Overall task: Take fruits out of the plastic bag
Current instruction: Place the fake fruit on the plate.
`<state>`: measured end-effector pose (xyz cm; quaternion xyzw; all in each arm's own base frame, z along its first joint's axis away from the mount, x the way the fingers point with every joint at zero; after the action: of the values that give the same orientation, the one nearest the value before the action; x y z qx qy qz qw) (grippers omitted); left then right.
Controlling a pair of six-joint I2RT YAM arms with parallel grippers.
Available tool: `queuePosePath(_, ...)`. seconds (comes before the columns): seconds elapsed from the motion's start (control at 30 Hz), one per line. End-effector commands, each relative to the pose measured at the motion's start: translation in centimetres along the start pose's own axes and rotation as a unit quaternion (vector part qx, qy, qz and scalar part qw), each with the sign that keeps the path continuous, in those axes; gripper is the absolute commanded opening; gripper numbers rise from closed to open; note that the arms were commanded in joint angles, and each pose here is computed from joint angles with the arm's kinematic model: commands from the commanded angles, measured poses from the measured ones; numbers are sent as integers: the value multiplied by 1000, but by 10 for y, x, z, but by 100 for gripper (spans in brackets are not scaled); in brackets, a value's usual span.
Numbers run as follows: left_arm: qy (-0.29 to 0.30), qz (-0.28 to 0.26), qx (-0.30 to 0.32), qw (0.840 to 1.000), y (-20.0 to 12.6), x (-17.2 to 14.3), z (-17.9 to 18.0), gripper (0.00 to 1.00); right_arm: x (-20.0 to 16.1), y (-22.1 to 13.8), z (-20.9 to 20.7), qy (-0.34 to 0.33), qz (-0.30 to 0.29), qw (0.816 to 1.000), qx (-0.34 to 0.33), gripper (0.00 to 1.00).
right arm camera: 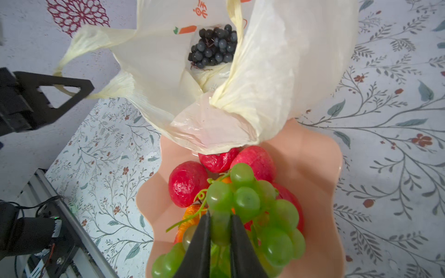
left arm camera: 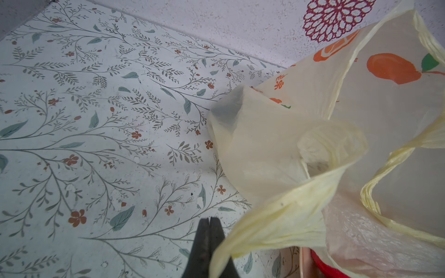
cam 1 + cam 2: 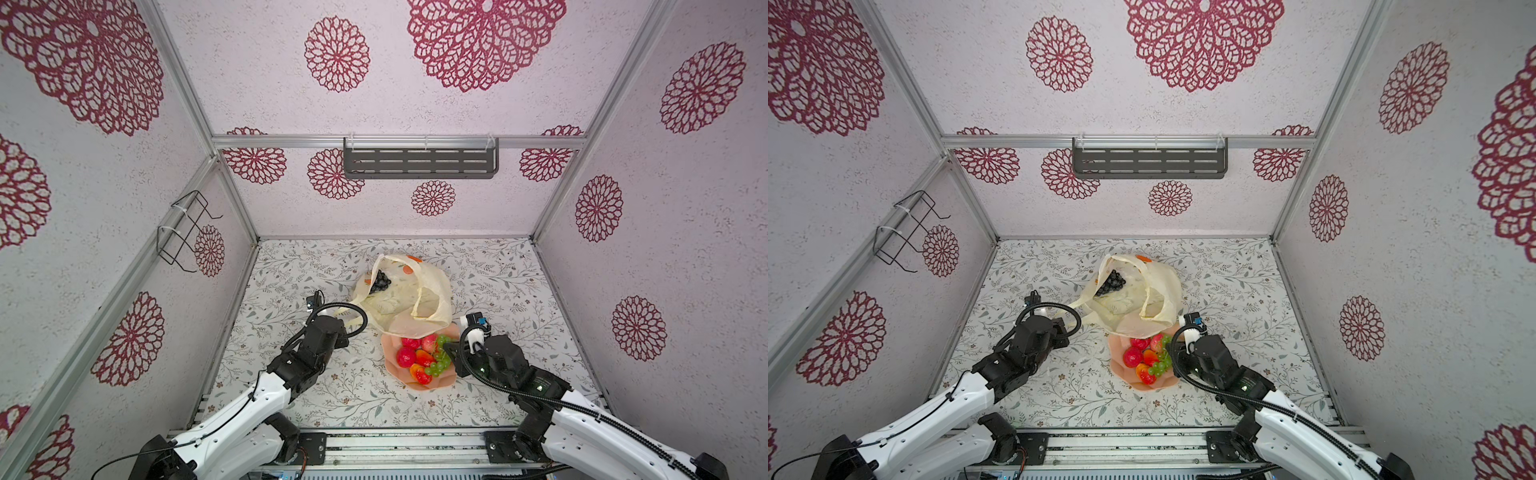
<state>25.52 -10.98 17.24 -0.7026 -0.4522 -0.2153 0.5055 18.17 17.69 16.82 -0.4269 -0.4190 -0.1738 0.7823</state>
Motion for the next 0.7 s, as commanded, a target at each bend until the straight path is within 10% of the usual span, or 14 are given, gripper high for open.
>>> queuePosePath(0.0,-10,-11,-1,1000,-3,3,3,2,18,4,6,11,-22,1000,0,19)
queuePosePath(0.3,-14,-25,6,1000,-10,4,12,3,15,14,1,-8,23,999,-34,53)
queuePosePath(0.67,-18,-14,-3,1000,-8,-1,11,3,20,2,-4,-9,-3,999,-44,54)
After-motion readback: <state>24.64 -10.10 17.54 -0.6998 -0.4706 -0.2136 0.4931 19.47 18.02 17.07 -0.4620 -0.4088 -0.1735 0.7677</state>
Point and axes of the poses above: each gripper's point midway between its finger pads, its own y axis out along the fingers, its own z axis along the line the jaws close on, x = y × z, the point moved 4 cm from there along -y, back along the fingers, and after that the axes turned 9 degrees about -y, right-handed, at the moved point
